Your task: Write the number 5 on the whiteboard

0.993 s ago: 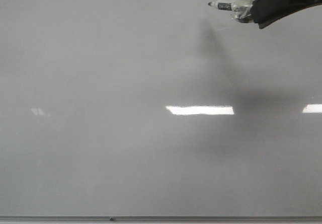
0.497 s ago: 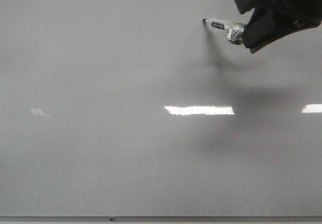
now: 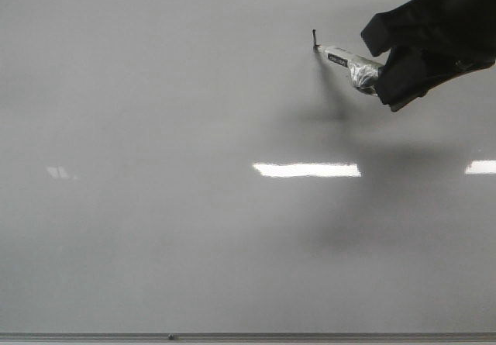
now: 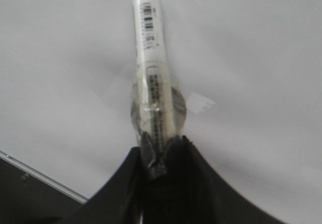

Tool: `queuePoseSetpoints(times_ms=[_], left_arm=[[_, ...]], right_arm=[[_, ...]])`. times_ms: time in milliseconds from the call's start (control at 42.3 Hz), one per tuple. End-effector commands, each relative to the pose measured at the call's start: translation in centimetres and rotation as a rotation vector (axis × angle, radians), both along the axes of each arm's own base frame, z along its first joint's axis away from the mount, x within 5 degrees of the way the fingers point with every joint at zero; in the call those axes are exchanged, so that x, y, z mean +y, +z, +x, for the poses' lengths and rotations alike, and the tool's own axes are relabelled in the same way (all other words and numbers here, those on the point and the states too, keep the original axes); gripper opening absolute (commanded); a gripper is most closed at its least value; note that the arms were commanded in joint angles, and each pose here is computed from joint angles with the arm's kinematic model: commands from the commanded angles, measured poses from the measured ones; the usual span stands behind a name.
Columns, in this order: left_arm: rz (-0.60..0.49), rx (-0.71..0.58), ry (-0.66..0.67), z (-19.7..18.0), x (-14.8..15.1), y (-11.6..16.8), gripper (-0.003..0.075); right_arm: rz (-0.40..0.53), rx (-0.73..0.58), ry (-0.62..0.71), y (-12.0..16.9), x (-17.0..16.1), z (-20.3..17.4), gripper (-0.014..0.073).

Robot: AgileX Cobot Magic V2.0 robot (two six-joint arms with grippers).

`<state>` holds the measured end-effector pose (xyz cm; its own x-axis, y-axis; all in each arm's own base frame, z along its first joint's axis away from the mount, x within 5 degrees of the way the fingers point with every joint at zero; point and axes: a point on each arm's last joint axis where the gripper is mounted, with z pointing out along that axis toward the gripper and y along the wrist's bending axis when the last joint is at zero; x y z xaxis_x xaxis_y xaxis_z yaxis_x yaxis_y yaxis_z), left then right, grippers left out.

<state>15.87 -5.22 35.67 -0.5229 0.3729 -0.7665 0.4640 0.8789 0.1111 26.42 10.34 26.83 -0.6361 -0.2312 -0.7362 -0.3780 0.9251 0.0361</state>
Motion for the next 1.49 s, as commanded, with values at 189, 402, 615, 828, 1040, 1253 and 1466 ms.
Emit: queuePoseSetpoints(times_ms=[189,402,615,828,1040,1253,1466], left_arm=[[-0.052,-0.091,0.020,0.3,0.0,1.4,0.0462],[-0.052,-0.091,0.020,0.3,0.0,1.4,0.0462],[-0.052,-0.091,0.020,0.3,0.0,1.4,0.0462],[-0.052,-0.091,0.020,0.3,0.0,1.4,0.0462],[-0.052,-0.092,0.020,0.3,0.0,1.4,0.0462],[-0.052,-0.092,0.020,0.3,0.0,1.4,0.0462],[-0.052,-0.092,0.020,0.3,0.0,1.4,0.0462]], right_arm=[[-0.007,-0.006,-0.059,1.4,-2.1,0.0,-0.0069],[-0.017,0.014,-0.008,-0.5,-0.5,0.0,-0.0069],[0.007,-0.022,0.020,-0.2,1.1,1.2,-0.0069],[0.016,-0.040,0.032,2.2,0.7,0.0,-0.0069],[0.030,-0.123,0.024,3.3,0.5,0.0,-0.0069],[0.020,-0.125,0.023,2.5,0.7,0.8,-0.0069],[0.012,-0.113,-0.012,1.7,0.0,1.8,-0.0069]])
